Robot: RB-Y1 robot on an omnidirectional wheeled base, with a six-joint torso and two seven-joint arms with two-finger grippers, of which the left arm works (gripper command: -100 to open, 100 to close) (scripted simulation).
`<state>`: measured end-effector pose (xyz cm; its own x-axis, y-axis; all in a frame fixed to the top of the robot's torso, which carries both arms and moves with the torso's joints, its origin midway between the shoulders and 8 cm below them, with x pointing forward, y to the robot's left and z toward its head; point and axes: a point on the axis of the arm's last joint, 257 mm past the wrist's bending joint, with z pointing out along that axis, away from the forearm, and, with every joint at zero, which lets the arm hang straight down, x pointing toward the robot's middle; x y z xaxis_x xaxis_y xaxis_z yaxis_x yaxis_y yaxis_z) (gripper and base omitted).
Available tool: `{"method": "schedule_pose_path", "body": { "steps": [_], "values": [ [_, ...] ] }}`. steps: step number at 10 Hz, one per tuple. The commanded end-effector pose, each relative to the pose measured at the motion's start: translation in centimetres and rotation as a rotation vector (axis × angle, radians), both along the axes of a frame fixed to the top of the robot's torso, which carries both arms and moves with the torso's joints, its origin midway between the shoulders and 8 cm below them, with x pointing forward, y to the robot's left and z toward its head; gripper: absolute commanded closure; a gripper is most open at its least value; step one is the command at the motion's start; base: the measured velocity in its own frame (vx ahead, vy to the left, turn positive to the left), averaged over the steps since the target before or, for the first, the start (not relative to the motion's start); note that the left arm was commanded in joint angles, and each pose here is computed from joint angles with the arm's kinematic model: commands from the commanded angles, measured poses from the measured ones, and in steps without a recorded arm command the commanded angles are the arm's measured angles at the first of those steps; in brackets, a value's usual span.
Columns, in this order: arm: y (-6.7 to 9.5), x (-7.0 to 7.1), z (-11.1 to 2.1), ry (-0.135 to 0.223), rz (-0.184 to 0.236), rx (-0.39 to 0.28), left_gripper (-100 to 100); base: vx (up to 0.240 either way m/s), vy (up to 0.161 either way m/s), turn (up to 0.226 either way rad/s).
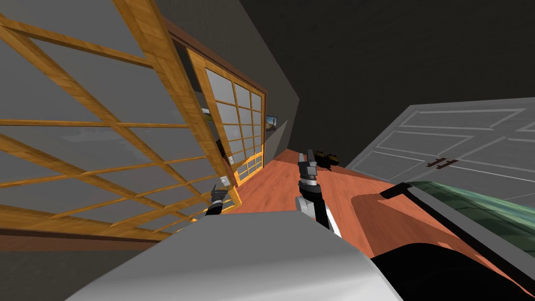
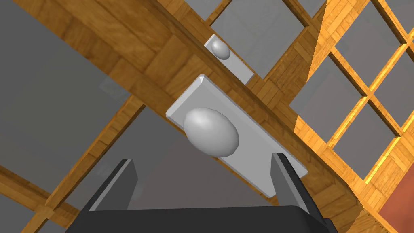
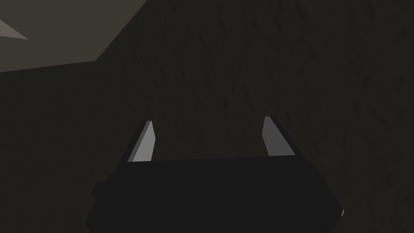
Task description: Pull the door open
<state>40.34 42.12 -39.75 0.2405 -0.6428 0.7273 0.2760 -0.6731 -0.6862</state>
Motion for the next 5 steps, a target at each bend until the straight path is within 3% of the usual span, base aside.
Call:
{"method": "schedule_pose_path", "body": {
  "steps": [1, 4, 5],
  "values": [
    [-0.25, 0.04, 0.04, -0.027, 0.006, -0.067, -100, -0.040, 0.002, -0.034],
    [-0.67, 0.10, 0.05, -0.070, 0.015, -0.173, -100, -0.055, 0.010, -0.045],
    [-0.67, 0.10, 0.05, -0.072, 0.015, -0.179, -100, -0.043, 0.012, -0.019]
  ]
}}
